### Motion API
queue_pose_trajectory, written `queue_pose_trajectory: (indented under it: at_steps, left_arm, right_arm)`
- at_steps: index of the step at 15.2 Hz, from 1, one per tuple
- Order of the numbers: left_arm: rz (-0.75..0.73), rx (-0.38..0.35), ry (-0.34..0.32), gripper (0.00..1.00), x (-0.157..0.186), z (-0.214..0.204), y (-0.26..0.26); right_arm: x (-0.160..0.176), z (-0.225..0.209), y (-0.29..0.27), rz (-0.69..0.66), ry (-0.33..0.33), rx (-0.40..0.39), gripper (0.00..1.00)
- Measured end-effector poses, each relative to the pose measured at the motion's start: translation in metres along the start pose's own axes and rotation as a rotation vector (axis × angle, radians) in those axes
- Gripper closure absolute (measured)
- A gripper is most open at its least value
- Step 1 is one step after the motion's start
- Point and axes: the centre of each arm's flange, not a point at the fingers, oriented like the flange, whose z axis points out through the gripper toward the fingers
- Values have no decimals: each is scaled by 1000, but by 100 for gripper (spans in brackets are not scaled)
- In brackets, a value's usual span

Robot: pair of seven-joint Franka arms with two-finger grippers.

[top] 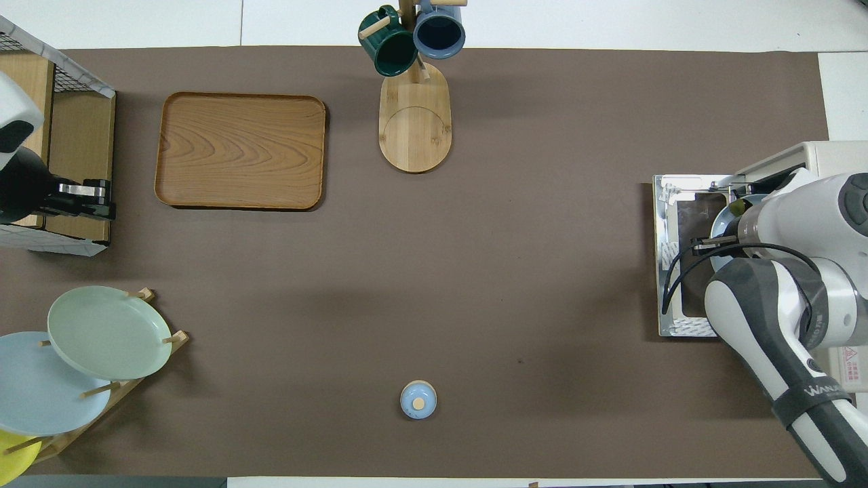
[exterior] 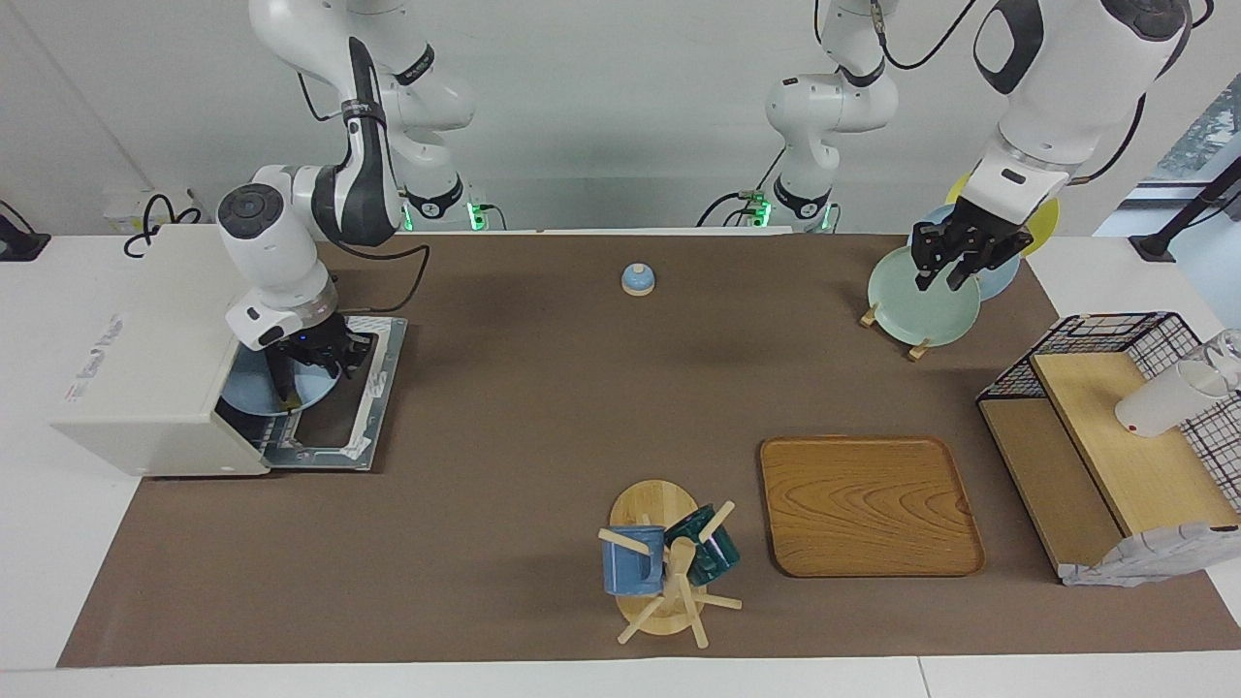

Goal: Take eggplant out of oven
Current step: 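Reach the right gripper into the oven and grasp the blue plate, then pull the blue plate with eggplant out toward the table center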

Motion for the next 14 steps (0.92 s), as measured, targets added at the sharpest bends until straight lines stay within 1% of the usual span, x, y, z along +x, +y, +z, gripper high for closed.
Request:
queue_pose_trajectory:
  at_steps: [1, 3, 6, 7, 8, 10, 11, 12, 14]
  left_arm:
    - [0, 0, 0, 99, 0, 0, 0]
    - [0, 0, 0, 99, 0, 0, 0]
    - [0, 0, 0, 99, 0, 0, 0]
    - [1, 0, 0, 93, 0, 0, 0]
    - [2, 0, 0, 84, 0, 0, 0]
    - [10, 0, 0, 63, 0, 0, 0]
    - [12, 0, 0, 50, 0, 0, 0]
    - [14, 0, 0, 40, 0, 0, 0]
    - [15, 0, 0, 19, 0, 0, 0]
  right_arm:
    - [0, -5, -5, -27, -1, -21, 96]
    - [5, -18, -26, -76, -27, -40, 96]
    - [16, -54, -81, -125, -53, -62, 97]
    - [17, -65, -105, -130, -52, -79, 97]
    - [17, -74, -131, -129, -46, -98, 97]
    - [12, -86, -181, -125, -23, -120, 97]
    - [9, -91, -205, -132, -9, -122, 97]
    - [5, -96, -228, -133, 4, -123, 97]
    - [0, -103, -273, -98, 28, -124, 97]
